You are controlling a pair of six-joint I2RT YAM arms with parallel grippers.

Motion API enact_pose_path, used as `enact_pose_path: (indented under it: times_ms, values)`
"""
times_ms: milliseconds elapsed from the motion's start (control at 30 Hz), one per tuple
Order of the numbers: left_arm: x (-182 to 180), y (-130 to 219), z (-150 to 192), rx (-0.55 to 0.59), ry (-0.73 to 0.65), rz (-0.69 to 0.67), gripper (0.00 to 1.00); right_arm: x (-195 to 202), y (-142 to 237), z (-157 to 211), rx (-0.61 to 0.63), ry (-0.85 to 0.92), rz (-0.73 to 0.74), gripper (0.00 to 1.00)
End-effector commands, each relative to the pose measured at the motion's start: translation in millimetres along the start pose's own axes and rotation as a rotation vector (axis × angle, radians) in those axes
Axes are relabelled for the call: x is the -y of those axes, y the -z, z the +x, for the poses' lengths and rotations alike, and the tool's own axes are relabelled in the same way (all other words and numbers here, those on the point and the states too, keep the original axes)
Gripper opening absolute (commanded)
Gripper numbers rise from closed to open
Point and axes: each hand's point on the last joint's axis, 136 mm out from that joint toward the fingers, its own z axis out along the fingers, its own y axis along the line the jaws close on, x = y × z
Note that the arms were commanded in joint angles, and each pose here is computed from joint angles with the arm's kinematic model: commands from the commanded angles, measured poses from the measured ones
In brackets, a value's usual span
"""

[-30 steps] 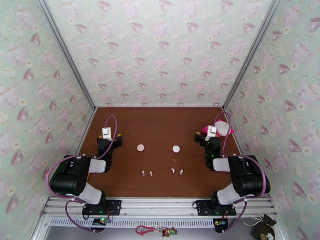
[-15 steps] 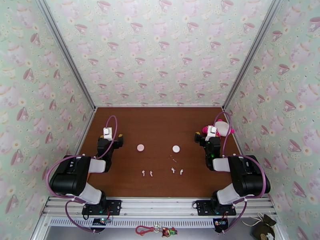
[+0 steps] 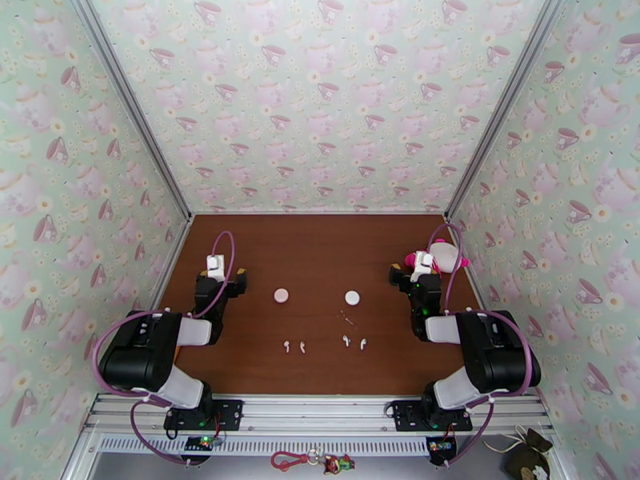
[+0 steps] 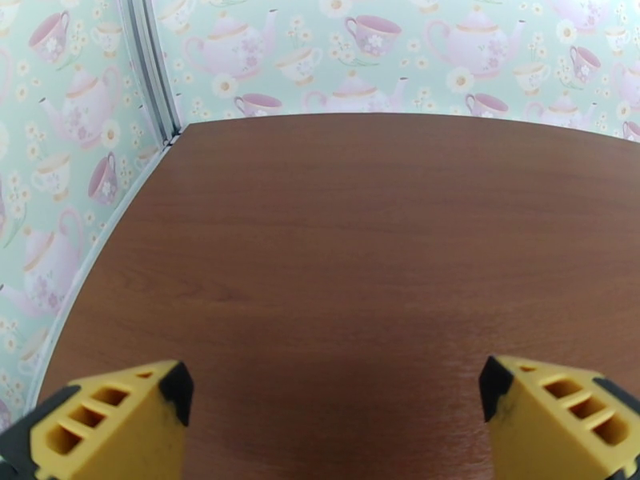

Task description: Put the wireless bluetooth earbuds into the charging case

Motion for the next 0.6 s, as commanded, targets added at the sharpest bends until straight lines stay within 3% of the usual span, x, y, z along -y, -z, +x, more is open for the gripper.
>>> enact_pose_path:
  times_ms: [0,133,300,400,500,567]
  values:
    - [1,-1,-12,0.033,-0.003,0.008,1.00,-1,-1,-9,0.034,0.004,-0.007,0.99]
    - [-3,2,-17,0.044,-0.008,-0.036,1.00,-1,0,-9,0.037,0.004,-0.003,0.99]
    - [-10,16,-69,0.004,-0.020,-0.148,1.00,20,25,-60,0.036,-0.052,0.158,0.99]
    - [-26,33,-105,-0.004,0.165,-0.216,1.00,32,44,-96,0.010,-0.305,0.225,0.99]
    - [-45,54,-106,-0.084,0.452,-0.312,1.00,22,60,-124,0.028,-0.524,0.145,0.99]
    - [-44,63,-102,-0.155,0.614,-0.264,1.00,28,75,-124,0.007,-0.677,0.171,0.99]
